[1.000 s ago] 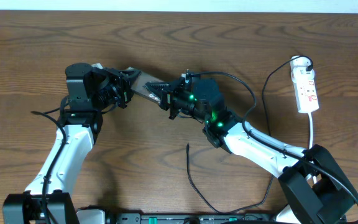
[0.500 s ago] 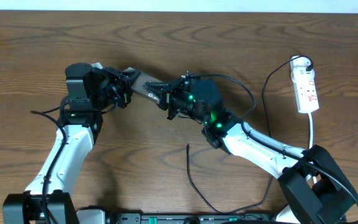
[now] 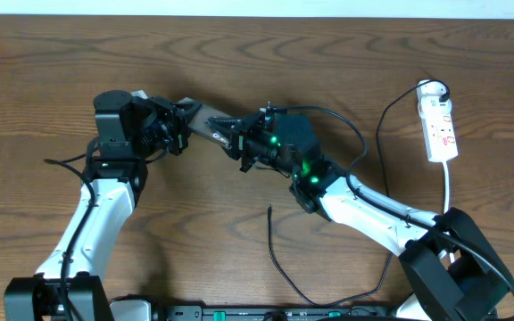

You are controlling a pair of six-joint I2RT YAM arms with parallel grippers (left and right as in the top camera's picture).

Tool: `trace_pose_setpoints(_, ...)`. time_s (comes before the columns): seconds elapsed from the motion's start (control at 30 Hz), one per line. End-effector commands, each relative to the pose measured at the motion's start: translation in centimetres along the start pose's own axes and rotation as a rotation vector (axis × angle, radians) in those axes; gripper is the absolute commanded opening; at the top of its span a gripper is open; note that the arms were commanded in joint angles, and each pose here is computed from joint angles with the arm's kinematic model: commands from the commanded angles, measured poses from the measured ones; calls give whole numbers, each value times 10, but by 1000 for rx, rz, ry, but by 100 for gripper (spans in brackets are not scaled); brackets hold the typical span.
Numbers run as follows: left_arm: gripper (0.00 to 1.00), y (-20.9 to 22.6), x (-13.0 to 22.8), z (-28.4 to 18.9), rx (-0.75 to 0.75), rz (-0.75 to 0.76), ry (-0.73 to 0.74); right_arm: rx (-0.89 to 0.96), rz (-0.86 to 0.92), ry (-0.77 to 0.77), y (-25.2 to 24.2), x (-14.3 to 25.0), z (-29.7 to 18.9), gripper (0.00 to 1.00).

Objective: Plug charger to phone and switch on socket

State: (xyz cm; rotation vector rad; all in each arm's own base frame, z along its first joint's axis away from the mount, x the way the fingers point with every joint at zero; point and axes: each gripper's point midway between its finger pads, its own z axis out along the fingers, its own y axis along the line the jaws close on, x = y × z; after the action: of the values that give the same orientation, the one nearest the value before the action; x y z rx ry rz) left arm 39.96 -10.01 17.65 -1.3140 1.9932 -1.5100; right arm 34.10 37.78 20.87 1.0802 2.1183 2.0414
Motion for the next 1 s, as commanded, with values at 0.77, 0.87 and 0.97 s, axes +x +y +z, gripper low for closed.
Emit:
trace_pose_setpoints(0.77,7,0,-51,-35,43,-42,-55,17,-184,107,7,3,-8,99)
trace_pose_setpoints(0.87,7,-2,-65,-50,69,-40,-57,13,-233,110,10,-4,-12,99)
trace_pose_setpoints(0.97,8,-4,-71,-63,95,5,-33,6,-290,102,13,-12,-16,99)
